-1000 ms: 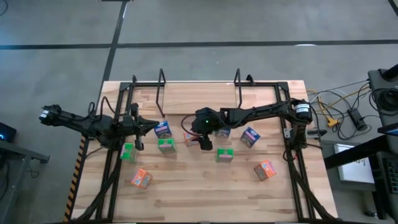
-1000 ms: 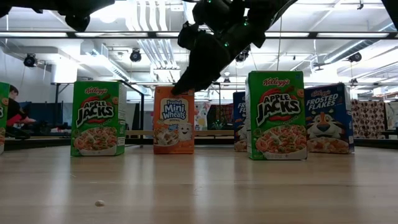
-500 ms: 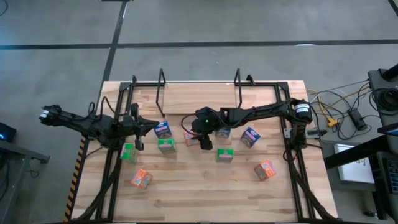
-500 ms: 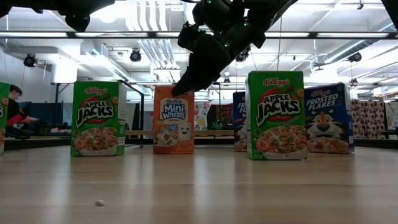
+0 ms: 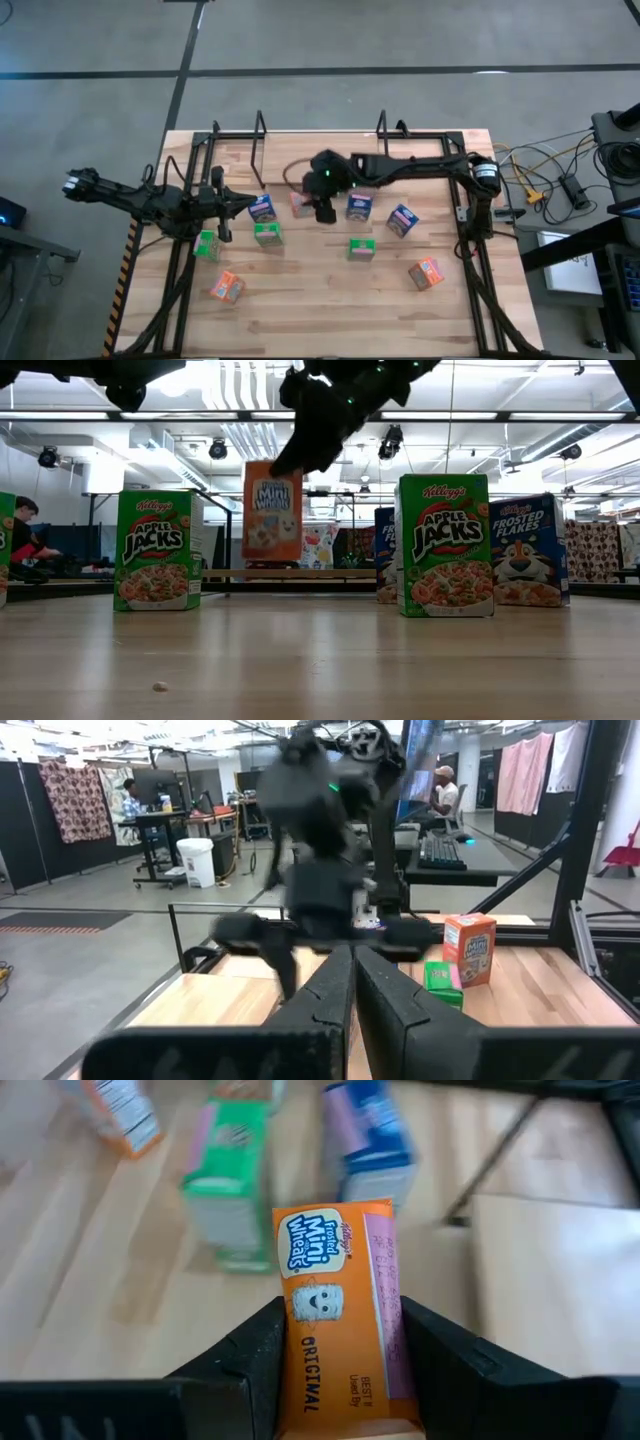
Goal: Stack cereal on shelf
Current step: Put the center orange cereal box on the shelf
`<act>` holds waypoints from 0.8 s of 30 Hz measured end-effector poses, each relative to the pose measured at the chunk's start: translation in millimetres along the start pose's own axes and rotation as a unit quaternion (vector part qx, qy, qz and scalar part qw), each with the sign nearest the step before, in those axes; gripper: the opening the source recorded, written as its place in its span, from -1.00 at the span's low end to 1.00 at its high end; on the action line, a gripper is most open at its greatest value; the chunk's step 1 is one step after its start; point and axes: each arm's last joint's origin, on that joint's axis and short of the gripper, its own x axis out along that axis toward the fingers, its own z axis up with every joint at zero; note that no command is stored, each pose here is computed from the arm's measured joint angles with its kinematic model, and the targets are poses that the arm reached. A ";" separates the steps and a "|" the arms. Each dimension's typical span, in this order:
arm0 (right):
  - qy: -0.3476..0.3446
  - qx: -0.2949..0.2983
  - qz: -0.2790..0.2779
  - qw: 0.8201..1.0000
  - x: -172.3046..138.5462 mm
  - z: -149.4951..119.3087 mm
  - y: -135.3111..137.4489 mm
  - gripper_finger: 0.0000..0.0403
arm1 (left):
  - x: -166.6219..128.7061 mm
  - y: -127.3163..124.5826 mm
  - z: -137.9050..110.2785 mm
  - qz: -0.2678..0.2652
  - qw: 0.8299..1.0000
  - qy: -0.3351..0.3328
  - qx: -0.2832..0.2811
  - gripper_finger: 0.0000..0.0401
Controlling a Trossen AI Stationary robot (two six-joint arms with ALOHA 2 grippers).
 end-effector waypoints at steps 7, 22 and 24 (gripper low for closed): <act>-0.028 0.008 -0.071 0.997 -24.7 7.6 -67.5 -0.20 | 0.0 0.0 0.4 0.000 1.000 -0.002 -0.001 -1.00; 0.000 0.068 -0.093 0.993 -14.1 -40.3 -152.0 -0.12 | 0.4 -0.1 0.5 0.000 1.000 -0.003 -0.003 -1.00; 0.001 0.064 -0.094 0.994 -12.5 -41.4 -153.0 -0.07 | 0.4 -0.1 0.5 0.000 1.000 -0.003 -0.003 -1.00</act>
